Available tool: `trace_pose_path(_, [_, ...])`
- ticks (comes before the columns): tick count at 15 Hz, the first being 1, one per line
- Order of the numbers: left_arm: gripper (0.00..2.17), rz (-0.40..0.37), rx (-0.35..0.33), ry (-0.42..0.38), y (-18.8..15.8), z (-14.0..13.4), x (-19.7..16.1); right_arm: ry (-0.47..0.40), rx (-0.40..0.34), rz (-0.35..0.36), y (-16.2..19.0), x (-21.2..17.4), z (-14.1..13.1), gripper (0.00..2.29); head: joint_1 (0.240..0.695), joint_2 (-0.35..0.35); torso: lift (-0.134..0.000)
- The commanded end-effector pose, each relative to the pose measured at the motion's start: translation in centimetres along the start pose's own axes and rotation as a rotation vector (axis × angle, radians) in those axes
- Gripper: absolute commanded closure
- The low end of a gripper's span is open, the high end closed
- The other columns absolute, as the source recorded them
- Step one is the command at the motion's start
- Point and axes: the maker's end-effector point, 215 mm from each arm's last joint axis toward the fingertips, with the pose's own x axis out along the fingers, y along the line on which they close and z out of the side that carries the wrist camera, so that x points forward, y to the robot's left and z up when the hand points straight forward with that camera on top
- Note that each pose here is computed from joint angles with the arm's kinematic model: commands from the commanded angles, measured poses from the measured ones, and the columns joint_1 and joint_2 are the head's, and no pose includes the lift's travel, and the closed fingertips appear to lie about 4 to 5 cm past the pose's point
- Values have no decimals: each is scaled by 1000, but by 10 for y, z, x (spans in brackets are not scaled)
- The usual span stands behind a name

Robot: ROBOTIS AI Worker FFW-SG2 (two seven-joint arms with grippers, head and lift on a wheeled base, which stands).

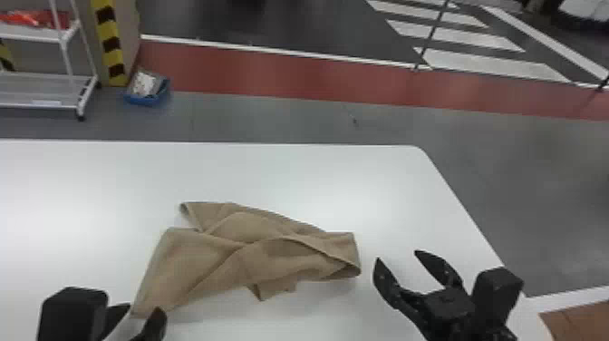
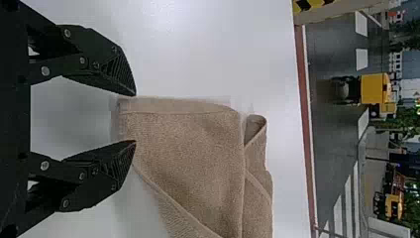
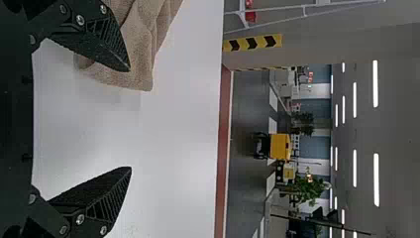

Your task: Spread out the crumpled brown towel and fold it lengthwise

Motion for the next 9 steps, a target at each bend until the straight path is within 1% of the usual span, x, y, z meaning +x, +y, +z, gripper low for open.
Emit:
trace_pose_path(1, [643,0,0,3,0,-1,0,-1,3,1,0,0,0,194,695,-267,-124])
trace_pose_path(4, [643,-7,2,17,-2,-5,0,-4,7,11,2,0,1,194,695,-267,-124])
trace_pose_path(5, [731,-12,5,32,-3,-10,0,-5,8,11,2,0,2,194,695,-267,-124])
trace_pose_path(8, [765,-16,6,32,-4,-9,0,-7,9,12,2,0,2,194,695,-269,-124])
trace_pose_path(9, [1072,-7,5,26,-2,-7,-1,-8,9,12,2,0,3,194,695,-269,-124])
